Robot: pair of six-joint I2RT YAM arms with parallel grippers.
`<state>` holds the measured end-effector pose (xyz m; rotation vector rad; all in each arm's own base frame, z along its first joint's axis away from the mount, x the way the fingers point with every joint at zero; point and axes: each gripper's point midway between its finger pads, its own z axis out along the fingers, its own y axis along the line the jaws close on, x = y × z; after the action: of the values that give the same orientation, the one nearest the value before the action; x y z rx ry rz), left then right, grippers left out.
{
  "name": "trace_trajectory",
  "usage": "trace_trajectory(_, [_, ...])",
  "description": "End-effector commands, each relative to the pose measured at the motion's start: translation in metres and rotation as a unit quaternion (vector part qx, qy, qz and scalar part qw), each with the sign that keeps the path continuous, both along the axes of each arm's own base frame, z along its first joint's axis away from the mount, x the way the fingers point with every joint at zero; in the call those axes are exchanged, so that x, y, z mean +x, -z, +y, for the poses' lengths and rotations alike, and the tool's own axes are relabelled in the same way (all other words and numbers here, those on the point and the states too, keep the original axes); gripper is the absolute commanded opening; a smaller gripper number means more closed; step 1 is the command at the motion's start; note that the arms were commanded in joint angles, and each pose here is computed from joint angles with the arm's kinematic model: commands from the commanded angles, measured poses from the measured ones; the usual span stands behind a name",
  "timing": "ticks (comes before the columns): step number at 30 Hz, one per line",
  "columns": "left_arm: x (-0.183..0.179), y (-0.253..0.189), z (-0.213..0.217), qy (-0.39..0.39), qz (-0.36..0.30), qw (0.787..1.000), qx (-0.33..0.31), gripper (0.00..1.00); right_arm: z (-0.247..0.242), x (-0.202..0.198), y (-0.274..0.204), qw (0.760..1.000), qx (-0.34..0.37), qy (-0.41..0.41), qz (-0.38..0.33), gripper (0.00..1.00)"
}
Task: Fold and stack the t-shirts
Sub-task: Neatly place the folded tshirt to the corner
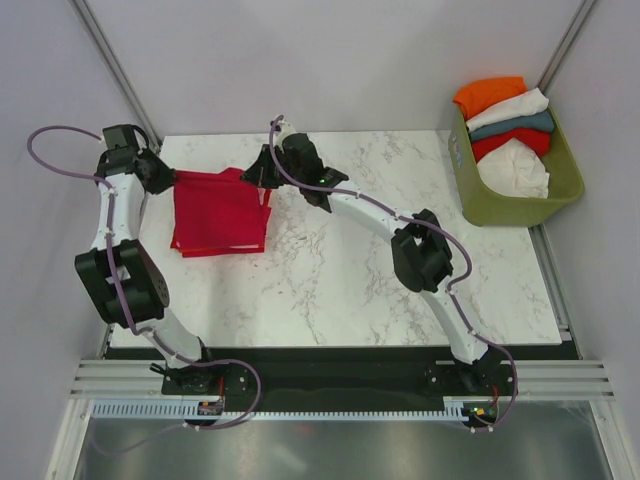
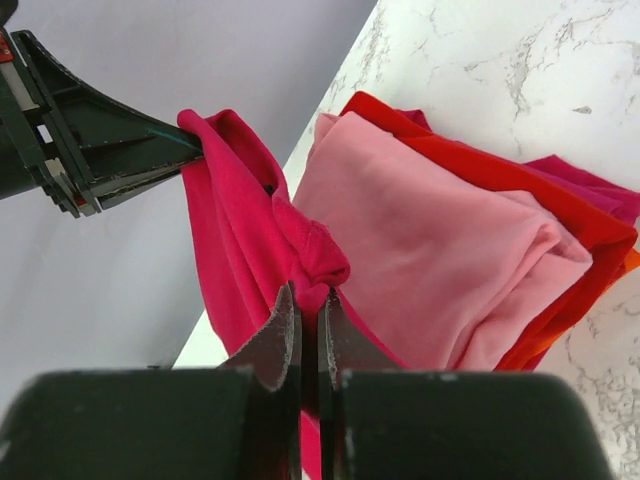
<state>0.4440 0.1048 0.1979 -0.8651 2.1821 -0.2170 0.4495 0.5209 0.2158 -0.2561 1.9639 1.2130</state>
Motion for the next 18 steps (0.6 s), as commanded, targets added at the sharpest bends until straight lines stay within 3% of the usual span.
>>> trace_trajectory(1, [0.038,-0.031,0.039,-0.043,-0.075,0.995,0.042,0.02,-0.014,0.033,-0.024,0.999,0.036,0.021,-0.028,0.0])
trace_trajectory(8, [0.074,-0.01,0.032,-0.011,-0.094,0.996,0.005,0.02,-0.018,0.055,-0.006,0.998,0.039,0.034,-0.041,0.01])
trace_trajectory(9, [0.079,-0.014,0.029,-0.001,-0.101,0.995,-0.002,0.02,-0.019,0.059,-0.002,0.998,0.036,0.041,-0.043,0.05])
trace_trajectory(10, [0.083,-0.004,0.03,0.001,-0.093,0.996,-0.008,0.03,-0.021,0.062,-0.002,0.997,0.037,0.045,-0.046,0.24])
trace_trajectory(11, [0.086,-0.003,0.029,0.003,-0.094,0.996,-0.01,0.08,-0.022,0.065,0.0,0.997,0.035,0.049,-0.048,0.38])
trace_trajectory(12, [0.088,-0.003,0.027,0.009,-0.095,0.995,-0.016,0.36,-0.024,0.068,0.003,0.997,0.032,0.054,-0.048,0.5])
trace_trajectory(13, [0.088,-0.003,0.025,0.013,-0.096,0.995,-0.019,0.53,-0.026,0.069,0.005,0.997,0.03,0.057,-0.047,0.63])
trace_trajectory(14, [0.087,-0.004,0.024,0.013,-0.097,0.995,-0.02,0.61,-0.028,0.071,0.006,0.997,0.027,0.057,-0.048,0.65])
trace_trajectory(15, [0.084,-0.003,0.025,0.008,-0.095,0.995,-0.02,0.66,-0.03,0.069,-0.002,0.997,0.029,0.059,-0.052,0.67])
trace_trajectory(18, [0.074,-0.016,0.021,0.01,-0.107,0.994,-0.013,0.68,-0.04,0.064,-0.015,0.996,0.018,0.065,-0.063,0.7])
